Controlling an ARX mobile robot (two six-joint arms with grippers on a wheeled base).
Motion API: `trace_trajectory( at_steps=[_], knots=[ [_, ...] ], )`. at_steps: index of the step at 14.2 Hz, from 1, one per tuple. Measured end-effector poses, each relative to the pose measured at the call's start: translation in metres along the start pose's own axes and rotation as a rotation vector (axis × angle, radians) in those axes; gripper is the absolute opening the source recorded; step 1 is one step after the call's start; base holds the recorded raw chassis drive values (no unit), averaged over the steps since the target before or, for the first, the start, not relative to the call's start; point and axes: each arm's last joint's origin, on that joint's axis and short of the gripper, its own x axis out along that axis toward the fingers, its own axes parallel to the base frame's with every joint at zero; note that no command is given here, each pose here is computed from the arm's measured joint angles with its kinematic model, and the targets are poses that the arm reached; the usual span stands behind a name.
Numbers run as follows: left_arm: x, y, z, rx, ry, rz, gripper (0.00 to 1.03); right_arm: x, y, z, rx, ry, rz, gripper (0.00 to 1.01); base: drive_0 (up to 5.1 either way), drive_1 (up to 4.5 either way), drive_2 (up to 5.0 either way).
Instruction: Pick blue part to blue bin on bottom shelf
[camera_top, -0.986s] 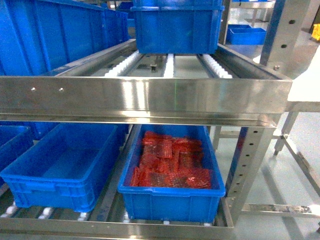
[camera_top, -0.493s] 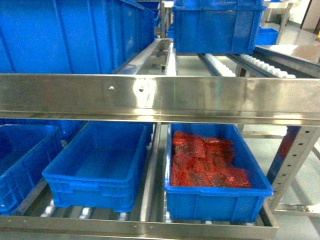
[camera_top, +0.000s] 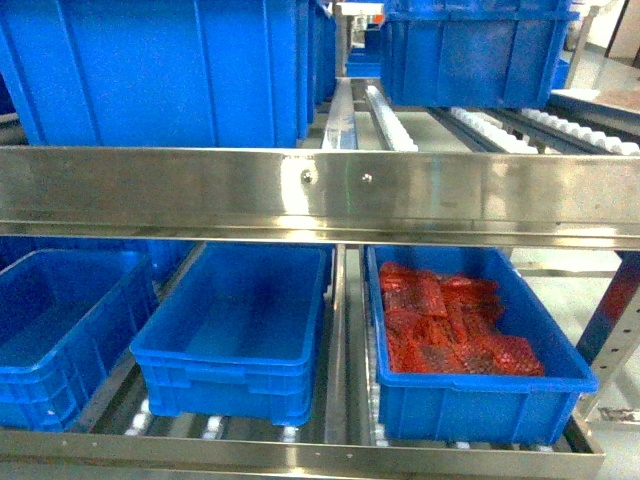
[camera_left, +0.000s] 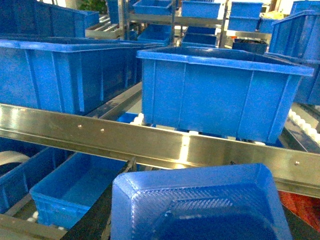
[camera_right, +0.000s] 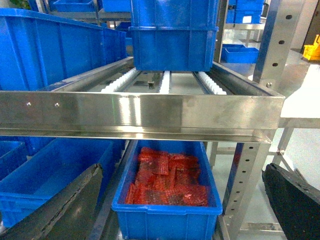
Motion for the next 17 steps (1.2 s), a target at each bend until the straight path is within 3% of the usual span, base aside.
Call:
trace_trajectory(
  at_steps=[17],
  knots=[
    [-0.0001,-0.0004,-0.0001,0.000,0.001,-0.006,0.44,0.0000,-0.0001,0.0003,0.000,-0.003,-0.003,0.98,0.0,0.00,0.0]
  ],
)
